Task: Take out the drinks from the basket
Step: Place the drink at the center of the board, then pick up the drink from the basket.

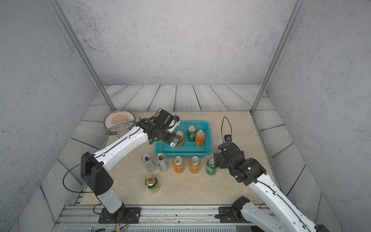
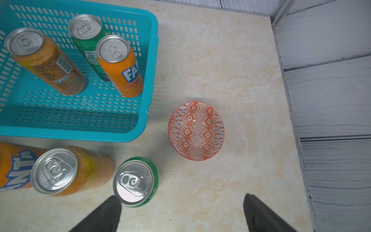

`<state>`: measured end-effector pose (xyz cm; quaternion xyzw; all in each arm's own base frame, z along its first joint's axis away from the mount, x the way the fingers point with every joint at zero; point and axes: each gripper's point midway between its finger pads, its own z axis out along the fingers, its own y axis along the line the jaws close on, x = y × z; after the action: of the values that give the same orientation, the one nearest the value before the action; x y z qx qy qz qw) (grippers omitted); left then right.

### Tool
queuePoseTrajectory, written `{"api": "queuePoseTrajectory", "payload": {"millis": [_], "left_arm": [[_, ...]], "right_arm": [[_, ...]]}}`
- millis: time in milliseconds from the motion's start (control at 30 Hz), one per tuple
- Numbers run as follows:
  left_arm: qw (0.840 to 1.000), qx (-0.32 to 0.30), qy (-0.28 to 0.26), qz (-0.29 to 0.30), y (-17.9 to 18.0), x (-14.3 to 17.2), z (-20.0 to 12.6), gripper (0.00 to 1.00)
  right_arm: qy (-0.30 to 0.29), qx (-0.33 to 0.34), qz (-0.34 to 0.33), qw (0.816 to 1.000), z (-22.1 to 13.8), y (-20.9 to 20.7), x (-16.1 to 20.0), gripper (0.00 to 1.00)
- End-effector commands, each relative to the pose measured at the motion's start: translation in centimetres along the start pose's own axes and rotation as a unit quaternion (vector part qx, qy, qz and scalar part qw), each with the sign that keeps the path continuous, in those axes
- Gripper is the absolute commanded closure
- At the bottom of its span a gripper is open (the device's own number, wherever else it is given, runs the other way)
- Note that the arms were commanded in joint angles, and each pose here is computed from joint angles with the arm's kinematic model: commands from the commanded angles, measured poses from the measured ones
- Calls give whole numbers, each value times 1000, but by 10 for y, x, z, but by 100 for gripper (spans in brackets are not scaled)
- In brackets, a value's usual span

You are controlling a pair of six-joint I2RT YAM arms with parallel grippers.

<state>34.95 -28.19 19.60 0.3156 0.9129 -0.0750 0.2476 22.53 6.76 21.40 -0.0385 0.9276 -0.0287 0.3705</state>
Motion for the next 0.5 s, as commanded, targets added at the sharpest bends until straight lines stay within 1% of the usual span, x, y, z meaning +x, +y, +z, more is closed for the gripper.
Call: {"api": "queuePoseTrajectory", "payload": {"millis": [0,233,467], "left_arm": [[1000,-3,3,21,3,-14,16,1],[999,-17,49,6,22,-22,75,1],[996,-17,90,1,31,-17,110,2]], "right_arm": [[-1,-3,9,1000,-4,-2,2,1],[2,-6,7,1000,-2,1,1,1],[3,-4,5,1000,-1,-1,3,1]]}}
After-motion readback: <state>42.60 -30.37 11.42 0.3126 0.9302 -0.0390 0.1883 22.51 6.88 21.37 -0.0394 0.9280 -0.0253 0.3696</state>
